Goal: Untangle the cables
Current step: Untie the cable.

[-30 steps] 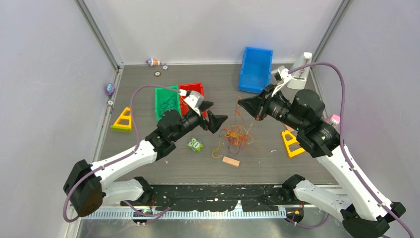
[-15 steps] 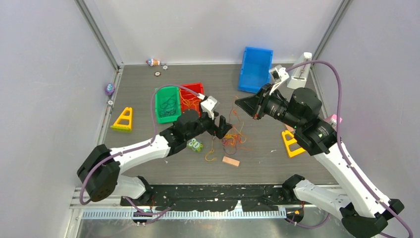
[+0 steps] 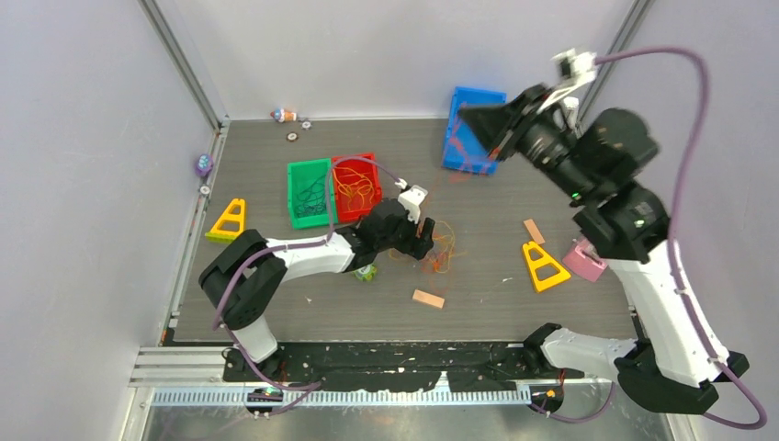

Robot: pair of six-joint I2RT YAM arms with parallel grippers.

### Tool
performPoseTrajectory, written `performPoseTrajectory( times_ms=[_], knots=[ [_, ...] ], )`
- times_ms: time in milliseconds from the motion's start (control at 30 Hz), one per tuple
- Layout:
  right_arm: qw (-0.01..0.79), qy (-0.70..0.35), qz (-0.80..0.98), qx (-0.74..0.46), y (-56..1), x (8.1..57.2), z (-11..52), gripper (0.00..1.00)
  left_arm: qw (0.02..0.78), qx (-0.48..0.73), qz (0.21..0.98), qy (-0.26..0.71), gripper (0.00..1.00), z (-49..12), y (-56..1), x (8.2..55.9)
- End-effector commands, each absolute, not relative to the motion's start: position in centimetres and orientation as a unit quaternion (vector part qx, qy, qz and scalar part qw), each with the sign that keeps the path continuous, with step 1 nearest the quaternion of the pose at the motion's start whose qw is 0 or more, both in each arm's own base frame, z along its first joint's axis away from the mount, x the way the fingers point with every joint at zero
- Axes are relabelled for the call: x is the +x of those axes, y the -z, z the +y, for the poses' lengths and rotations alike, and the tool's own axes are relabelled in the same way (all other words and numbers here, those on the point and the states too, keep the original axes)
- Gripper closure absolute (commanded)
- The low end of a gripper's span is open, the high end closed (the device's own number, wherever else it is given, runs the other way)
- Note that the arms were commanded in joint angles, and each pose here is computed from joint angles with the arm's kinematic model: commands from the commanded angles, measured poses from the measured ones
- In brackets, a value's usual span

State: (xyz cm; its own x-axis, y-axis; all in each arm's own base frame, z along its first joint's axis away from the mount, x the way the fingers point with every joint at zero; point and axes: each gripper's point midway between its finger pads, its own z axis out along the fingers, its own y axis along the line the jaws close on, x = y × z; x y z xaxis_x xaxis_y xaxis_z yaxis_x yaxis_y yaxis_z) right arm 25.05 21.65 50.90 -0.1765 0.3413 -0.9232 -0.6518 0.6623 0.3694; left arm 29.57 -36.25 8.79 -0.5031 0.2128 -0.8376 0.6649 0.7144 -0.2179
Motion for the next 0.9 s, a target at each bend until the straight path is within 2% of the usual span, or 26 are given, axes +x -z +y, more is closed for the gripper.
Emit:
performPoseTrajectory(
  times_ms=[0, 100, 267, 367, 567, 700, 767, 867],
  knots=[
    [0.743, -0.312, 0.589, -0.060, -60.6, 25.0, 16.1, 0.95, 0.429, 0.236, 0.837, 0.244, 0.30, -35.7, -9.6, 30.7],
    [0.767, -0.300, 0.564, -0.051, -63.9, 24.3, 14.8, 0.95, 0.418, 0.235, 0.843, 0.244, 0.43, -35.7, -9.4, 30.6],
    [0.774, -0.263, 0.575, -0.029, -63.5, 26.3, 14.1, 0.95, 0.431, 0.231, 0.837, 0.245, 0.76, -35.1, -10.0, 30.7],
    [0.784, -0.226, 0.578, 0.011, -62.7, 28.3, 12.9, 0.95, 0.413, 0.235, 0.850, 0.228, 0.81, -34.9, -9.0, 30.8],
    [0.803, -0.162, 0.569, 0.081, -63.6, 31.1, 9.6, 0.95, 0.392, 0.216, 0.874, 0.190, 0.82, -33.9, -8.0, 31.7],
    [0.816, -0.168, 0.543, 0.107, -66.1, 31.5, 7.9, 0.95, 0.347, 0.192, 0.890, 0.224, 0.78, -33.9, -6.5, 32.0],
    [0.824, -0.179, 0.526, 0.112, -67.9, 31.3, 7.4, 0.94, 0.307, 0.179, 0.901, 0.249, 0.72, -34.2, -5.5, 31.7],
    [0.836, -0.195, 0.500, 0.116, -70.1, 30.4, 7.0, 0.95, 0.290, 0.158, 0.904, 0.270, 0.52, -34.1, -4.9, 31.8]
  ],
)
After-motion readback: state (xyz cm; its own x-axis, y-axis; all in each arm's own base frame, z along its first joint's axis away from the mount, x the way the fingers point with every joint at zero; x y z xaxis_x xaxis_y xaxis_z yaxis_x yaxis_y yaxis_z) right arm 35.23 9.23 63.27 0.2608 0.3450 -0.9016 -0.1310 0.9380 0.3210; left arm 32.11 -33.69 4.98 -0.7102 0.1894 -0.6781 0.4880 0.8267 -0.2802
